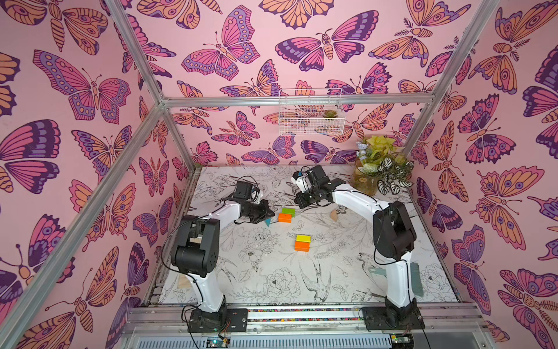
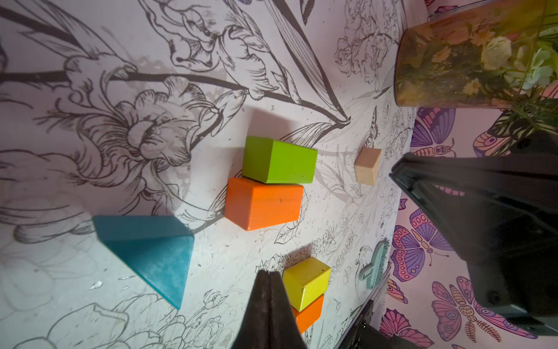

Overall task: Assemble a piece of candy with building blocks
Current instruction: Adjust the building blocks at the center of the board.

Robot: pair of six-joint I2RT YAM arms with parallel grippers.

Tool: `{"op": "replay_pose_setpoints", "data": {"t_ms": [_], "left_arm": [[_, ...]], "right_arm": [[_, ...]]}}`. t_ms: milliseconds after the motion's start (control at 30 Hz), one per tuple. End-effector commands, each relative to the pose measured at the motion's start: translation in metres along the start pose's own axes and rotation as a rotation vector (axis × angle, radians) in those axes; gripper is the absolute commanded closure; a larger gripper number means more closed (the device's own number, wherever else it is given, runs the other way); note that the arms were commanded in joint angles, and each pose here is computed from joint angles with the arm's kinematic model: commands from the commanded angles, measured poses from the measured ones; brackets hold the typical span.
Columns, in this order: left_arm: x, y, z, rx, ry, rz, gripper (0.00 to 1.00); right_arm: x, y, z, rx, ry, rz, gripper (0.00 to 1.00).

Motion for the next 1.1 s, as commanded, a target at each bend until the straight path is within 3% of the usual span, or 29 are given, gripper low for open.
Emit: {"op": "replay_pose_setpoints", "data": {"t_ms": [0,433,1067], "left_arm": [[0.006,0.0,0.003,0.016,-0.046,0.027,0.98],[0.03,0.0,0.019,-0.001,-0.149,0.117,1.0],[0.047,-0.001,0.014,0.007,-0.148,0.155,1.0]], "right_arm": [[0.007,0.002,-0.005,0.027,-0.004,0.021,1.0],[0.023,0.025,-0.022,0.045,0.03,0.1,1.0],[0.04,0.035,-0.019,0.06,-0.038,0.157,1.0]]}}
Point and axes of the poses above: each gripper's point midway between its finger pads, its own x axis out along the fingers, its own z axis along the line the jaws close on, y = z × x, the point moved 4 cm from there along -x, back along the fingers, and after that the axes turned 5 degrees about x, right-handed, at the moved point
